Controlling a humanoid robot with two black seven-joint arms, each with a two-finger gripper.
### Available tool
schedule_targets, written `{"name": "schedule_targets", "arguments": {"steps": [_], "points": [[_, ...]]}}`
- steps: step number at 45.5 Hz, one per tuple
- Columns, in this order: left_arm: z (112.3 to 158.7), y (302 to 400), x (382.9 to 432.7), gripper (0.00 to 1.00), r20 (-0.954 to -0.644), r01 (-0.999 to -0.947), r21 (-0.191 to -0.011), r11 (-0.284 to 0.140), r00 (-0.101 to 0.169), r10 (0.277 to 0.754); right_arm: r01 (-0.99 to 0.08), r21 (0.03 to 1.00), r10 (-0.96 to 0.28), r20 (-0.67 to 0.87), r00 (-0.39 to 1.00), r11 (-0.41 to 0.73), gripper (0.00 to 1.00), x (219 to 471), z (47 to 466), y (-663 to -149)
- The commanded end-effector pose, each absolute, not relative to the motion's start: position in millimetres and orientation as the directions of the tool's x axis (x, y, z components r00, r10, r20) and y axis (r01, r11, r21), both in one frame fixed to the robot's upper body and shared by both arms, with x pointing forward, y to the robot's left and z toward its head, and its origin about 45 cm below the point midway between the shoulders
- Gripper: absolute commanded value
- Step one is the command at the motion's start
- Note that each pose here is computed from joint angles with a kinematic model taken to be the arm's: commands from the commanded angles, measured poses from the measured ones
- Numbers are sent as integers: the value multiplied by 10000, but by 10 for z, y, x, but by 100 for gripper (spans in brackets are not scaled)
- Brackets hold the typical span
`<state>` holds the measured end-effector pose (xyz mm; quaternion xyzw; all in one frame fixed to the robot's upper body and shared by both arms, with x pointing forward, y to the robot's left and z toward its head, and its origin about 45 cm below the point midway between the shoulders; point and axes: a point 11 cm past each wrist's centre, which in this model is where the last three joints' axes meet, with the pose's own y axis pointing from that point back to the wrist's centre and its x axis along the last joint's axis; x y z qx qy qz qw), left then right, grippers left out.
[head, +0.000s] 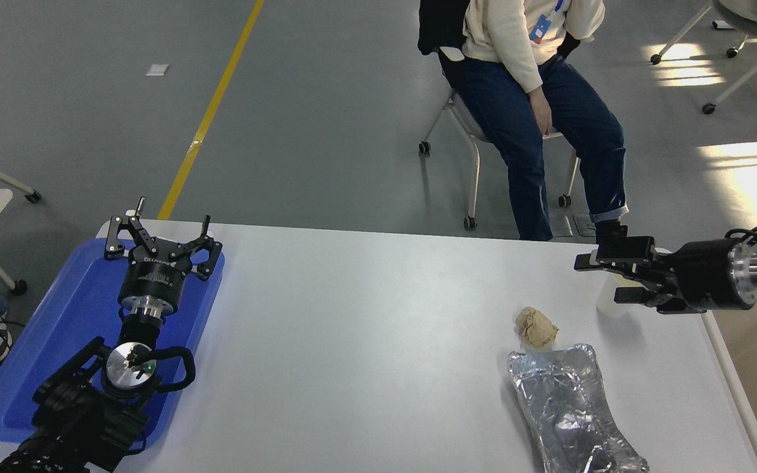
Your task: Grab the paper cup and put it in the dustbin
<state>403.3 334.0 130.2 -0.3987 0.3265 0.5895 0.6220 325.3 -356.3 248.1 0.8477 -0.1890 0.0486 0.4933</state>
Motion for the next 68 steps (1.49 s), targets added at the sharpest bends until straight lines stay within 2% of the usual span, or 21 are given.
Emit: {"name": "schedule_targets", "arguments": {"steps": [1, 21, 39, 57, 68], "points": [[1300, 3340, 4032, 100, -8762, -9938, -1102, -124, 913, 4732, -2601, 9066, -1033, 2391, 9655, -3323, 100, 3170, 2633, -3584], [1301, 3342, 4032, 100, -8768, -9937, -1110, -147, 909, 4721, -1172, 9684, 1148, 1450, 9827, -2200, 100, 3147, 2877, -3195], [1301, 3342, 4032, 100, -8768, -9937, -1110, -147, 909, 4721, -798, 9787, 1399, 1073, 9843, -1890, 100, 3236, 3072, -2695], [1297, 3350, 4027, 100, -8757, -9939, -1097, -147, 896, 4744, -760, 9798, 837, 928, 9922, -1848, 100, 3316, 3221, -2166], [1307, 3359, 4032, 100, -8752, -9936, -1119, -162, 908, 4751, -1147, 9815, 685, 1263, 9896, -1530, 100, 3348, 3366, -2242]]}}
